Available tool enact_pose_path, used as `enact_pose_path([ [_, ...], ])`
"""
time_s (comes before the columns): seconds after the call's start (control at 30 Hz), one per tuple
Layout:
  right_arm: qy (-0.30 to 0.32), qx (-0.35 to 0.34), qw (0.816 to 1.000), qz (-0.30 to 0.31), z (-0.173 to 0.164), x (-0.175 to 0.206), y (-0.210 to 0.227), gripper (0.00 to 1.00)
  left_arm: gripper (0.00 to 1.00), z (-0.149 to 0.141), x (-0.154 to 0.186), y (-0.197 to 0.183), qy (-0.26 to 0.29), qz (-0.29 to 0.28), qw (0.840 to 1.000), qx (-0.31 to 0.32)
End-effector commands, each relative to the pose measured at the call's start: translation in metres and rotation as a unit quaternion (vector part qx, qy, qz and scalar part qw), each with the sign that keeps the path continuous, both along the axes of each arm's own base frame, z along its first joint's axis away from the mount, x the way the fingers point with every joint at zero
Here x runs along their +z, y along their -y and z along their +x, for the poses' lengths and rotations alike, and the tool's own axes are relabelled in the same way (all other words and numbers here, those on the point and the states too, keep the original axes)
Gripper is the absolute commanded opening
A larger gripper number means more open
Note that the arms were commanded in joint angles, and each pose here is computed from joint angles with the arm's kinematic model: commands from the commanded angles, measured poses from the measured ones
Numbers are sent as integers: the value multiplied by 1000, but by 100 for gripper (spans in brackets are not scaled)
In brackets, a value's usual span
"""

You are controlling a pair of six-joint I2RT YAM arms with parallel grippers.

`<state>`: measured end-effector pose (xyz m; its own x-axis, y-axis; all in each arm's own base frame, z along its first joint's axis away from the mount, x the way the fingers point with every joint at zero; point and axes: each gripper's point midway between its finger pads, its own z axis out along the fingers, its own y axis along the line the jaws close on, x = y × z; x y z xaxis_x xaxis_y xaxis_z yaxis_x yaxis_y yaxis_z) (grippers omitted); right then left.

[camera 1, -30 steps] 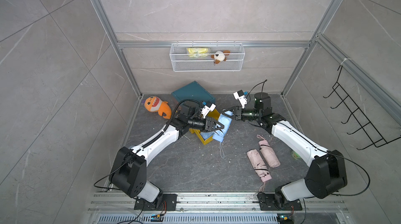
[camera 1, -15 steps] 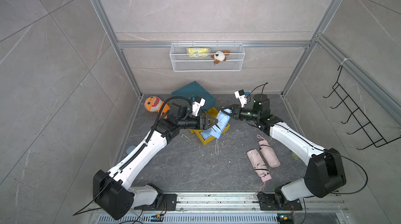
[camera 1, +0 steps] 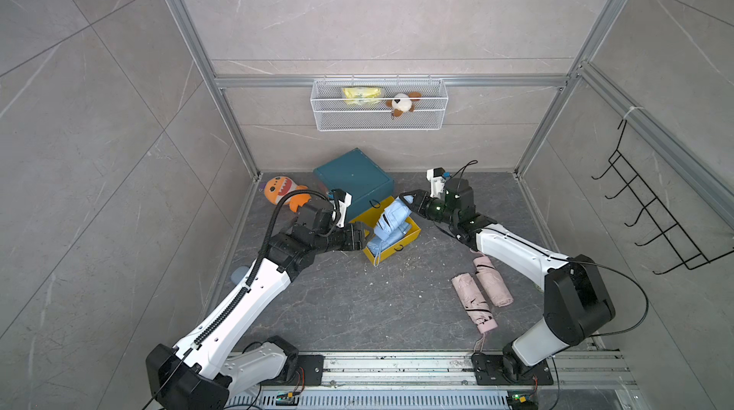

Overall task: Place the umbrella in the drawer by color
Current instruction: Place the umbrella in the drawer.

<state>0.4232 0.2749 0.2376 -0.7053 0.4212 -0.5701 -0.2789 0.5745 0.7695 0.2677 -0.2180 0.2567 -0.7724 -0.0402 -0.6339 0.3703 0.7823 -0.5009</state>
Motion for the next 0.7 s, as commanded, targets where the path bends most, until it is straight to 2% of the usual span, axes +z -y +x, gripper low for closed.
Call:
enact_pose_path([
  [0.0, 40, -50, 998, 19, 18, 13, 1, 20, 71, 5, 0, -5, 18, 11, 1000, 8],
  [0.3, 29, -71, 997, 19, 36, -9, -11, 20, 71, 6, -11, -4, 11, 11, 1000, 8],
  [0.67, 16, -59, 998, 11, 33, -25, -41, 21, 71, 6, -16, -3, 7, 13, 1000, 7],
])
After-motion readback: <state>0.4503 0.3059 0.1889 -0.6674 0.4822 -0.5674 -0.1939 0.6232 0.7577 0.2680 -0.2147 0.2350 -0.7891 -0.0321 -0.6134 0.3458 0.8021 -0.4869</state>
